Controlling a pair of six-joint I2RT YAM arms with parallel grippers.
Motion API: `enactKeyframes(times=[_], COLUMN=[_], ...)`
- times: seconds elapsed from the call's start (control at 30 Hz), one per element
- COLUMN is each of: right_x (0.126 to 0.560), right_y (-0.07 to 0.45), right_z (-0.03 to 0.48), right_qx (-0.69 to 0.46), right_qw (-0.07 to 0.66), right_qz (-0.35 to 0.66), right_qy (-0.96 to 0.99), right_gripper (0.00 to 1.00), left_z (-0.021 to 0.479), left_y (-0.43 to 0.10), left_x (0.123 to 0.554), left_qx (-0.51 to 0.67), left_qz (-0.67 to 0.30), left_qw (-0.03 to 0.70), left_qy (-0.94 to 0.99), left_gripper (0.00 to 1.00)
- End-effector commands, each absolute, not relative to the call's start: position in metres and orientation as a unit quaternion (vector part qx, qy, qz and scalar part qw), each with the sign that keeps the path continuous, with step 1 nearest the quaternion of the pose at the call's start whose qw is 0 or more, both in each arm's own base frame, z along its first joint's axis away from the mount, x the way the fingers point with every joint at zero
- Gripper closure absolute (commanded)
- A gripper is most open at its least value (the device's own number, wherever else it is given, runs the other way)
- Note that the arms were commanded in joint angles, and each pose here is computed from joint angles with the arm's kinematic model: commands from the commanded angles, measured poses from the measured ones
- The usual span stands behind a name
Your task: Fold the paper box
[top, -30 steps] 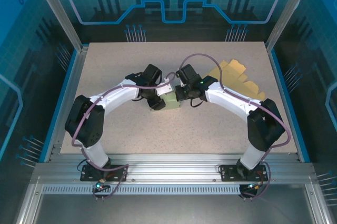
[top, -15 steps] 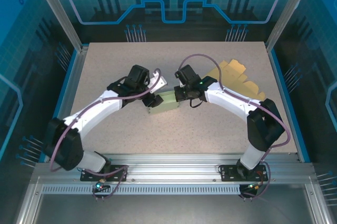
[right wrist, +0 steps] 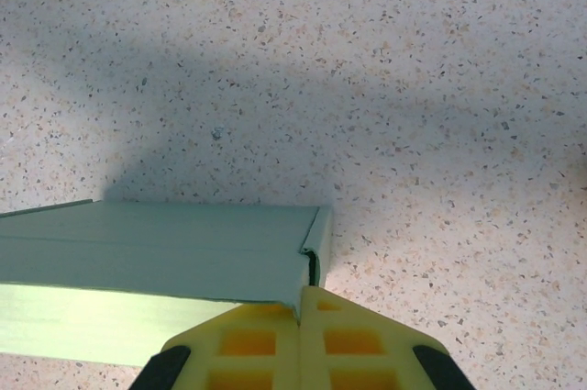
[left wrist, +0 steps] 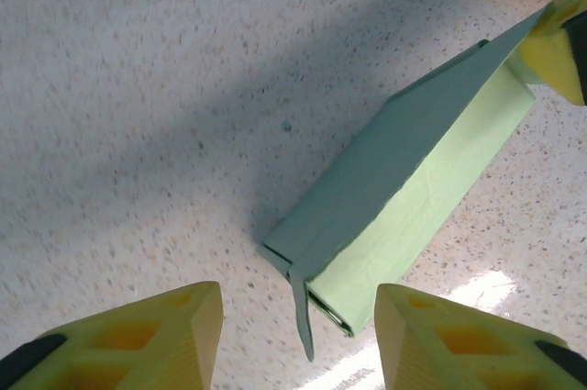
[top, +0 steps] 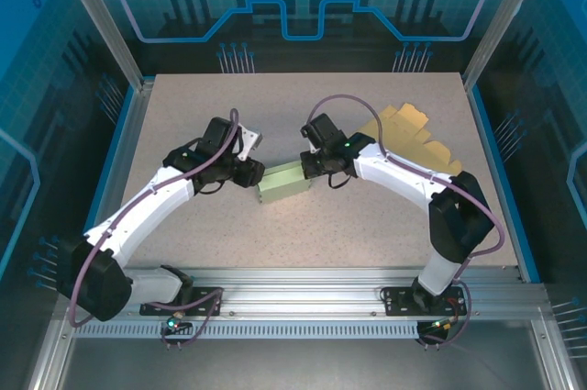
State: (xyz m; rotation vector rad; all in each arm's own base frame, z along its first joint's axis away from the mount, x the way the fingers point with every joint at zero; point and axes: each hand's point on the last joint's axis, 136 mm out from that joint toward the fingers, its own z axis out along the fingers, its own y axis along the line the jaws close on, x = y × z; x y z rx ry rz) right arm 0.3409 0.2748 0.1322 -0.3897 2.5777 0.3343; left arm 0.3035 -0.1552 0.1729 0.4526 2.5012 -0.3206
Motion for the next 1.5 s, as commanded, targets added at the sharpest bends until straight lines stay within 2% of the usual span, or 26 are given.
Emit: enactKeyframes(times=[0.0,0.13,0.33,0.63,0.87,0.97,1.13,1.3,1.47], right_x=[0.327,0.326,0.325,0.326,0.326,0.326,0.327,0.327,0.327], right_y=[0.280,0.281,0.283,0.285,0.287,0.288,0.288,0.287,0.288], right_z=[0.119,0.119,0.118,0.118,0.116,0.116,0.120,0.121,0.120], right_qx=[-0.166,-0.167,-0.169,-0.171,-0.174,-0.177,-0.177,-0.176,-0.177], right_qw=[0.217,0.217,0.215,0.215,0.212,0.212,0.215,0.216,0.214], right_qz=[0.114,0.113,0.114,0.116,0.115,0.115,0.115,0.114,0.116], right_qy=[0.955,0.955,0.955,0.955,0.955,0.954,0.954,0.954,0.954], right_gripper=[1.00,1.00,1.00,1.00,1.00,1.00,1.00,1.00,1.00], left_z=[0.155,0.150,0.143,0.137,0.143,0.149,0.154,0.153,0.151], left_y=[-0.148,-0.155,-0.148,-0.158,-0.165,-0.157,-0.143,-0.139,-0.151], left_x=[0.289,0.283,0.275,0.279,0.281,0.282,0.281,0.287,0.292], left_qx=[0.113,0.108,0.100,0.102,0.108,0.104,0.102,0.101,0.103], left_qz=[-0.126,-0.147,-0.129,-0.145,-0.163,-0.142,-0.105,-0.089,-0.114], left_qw=[0.244,0.221,0.187,0.168,0.170,0.178,0.182,0.188,0.182], left_qy=[0.955,0.958,0.969,0.970,0.966,0.968,0.972,0.973,0.971], left_gripper=[0.55,0.64,0.67,0.92,0.91,0.73,0.66,0.68,0.82])
